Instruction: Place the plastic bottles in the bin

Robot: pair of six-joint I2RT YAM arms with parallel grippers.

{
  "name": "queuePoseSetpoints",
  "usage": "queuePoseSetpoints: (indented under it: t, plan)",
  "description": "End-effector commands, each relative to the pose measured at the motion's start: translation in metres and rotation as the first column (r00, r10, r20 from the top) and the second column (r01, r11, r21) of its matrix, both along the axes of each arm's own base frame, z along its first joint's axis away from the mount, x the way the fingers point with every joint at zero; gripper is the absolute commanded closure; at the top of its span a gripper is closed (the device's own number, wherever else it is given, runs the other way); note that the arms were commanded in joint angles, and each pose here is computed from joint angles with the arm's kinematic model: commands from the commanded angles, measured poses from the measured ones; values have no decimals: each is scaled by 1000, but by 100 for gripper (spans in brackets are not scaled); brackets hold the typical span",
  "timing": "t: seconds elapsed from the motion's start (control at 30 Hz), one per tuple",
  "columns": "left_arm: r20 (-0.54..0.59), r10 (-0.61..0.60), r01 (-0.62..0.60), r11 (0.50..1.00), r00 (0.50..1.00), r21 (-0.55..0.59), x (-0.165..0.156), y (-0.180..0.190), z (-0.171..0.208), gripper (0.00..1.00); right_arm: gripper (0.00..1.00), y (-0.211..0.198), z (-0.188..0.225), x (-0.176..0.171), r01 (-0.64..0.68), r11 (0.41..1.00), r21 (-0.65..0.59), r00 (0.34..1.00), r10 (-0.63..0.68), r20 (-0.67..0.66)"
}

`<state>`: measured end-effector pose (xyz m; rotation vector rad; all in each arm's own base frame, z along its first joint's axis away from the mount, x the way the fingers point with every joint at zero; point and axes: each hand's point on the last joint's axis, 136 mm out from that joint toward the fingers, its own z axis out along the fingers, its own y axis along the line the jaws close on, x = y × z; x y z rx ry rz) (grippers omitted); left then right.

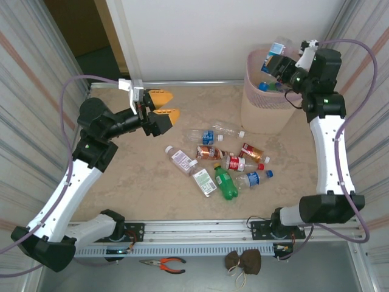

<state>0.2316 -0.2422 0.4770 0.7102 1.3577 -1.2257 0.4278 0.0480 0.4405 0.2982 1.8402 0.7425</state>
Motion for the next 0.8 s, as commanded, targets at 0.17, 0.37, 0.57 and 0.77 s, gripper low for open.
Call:
queuePoseSetpoints:
  t: [0.17,0.37,0.57,0.77]
  plan:
    - [38,24,-25,1000,999,6,-1,5,-4,13,52,-79,-45,53,458,821,342,888,-403,-222]
    - [30,39,-40,999,999,15,3,6,-12,13,54,-102,-99,61,743,573,346,660,-539,-523]
    - [9,33,-33,999,999,15,8,3,-21,13,54,-96,-130,78,860,420,291,500,-574,-649]
    - [-6,39,-39,999,999,25,13,2,-30,13,52,-86,-151,101,904,330,272,421,-567,-708]
